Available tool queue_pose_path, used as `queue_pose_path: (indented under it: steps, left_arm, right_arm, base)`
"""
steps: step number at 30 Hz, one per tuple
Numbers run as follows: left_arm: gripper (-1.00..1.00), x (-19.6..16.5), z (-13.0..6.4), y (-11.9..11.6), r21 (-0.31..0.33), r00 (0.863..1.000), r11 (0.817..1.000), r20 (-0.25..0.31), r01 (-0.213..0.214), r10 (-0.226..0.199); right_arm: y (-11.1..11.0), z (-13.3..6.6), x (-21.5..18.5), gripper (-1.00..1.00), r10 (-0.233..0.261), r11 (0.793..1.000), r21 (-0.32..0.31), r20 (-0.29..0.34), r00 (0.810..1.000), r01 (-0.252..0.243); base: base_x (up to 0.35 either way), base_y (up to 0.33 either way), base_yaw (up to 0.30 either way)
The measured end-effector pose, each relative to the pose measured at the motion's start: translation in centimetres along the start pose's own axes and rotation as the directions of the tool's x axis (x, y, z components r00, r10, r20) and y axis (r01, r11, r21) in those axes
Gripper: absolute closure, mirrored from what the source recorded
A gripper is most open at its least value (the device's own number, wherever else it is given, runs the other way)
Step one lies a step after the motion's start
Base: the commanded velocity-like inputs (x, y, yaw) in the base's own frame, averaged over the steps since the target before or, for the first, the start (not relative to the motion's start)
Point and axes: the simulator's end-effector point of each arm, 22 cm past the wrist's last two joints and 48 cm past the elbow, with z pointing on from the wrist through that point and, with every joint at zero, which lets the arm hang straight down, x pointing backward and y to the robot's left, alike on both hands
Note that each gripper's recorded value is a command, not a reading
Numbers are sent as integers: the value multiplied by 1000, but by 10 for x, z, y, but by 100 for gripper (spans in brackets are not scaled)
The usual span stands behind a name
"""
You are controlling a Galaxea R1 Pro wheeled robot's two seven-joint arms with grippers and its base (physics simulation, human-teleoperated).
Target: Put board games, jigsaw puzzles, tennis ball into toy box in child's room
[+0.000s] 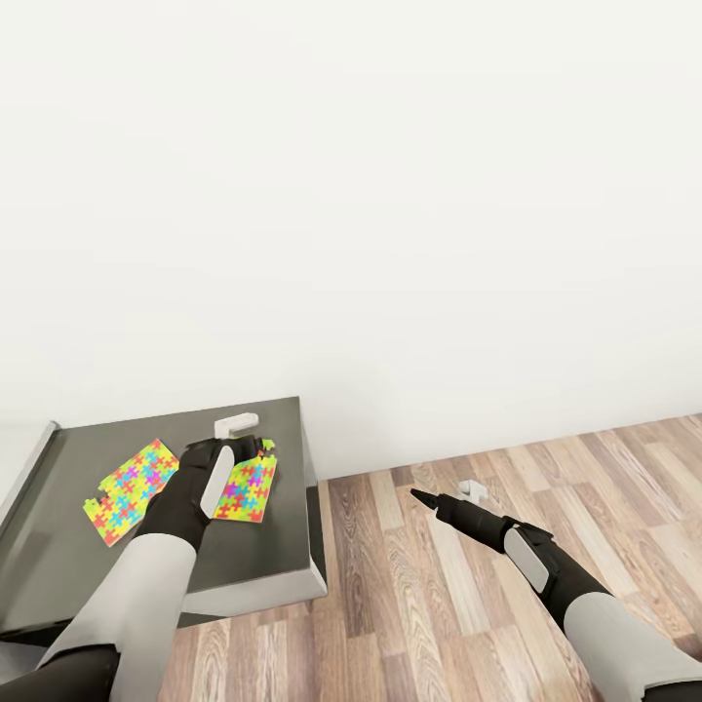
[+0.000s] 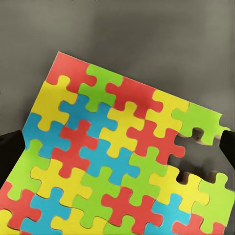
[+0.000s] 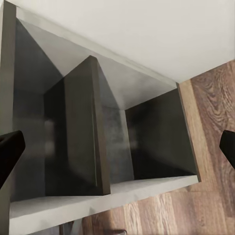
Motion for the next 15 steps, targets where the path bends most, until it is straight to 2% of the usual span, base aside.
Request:
queue_pose_path:
  steps: [15]
  left_arm:
    - [-100, -1, 0, 4, -6, 1000, 1000, 1, 0, 0]
  right_arm:
    - [0, 0, 0, -100, 0, 1000, 0, 0, 1000, 0]
  base:
    - [67, 68, 0]
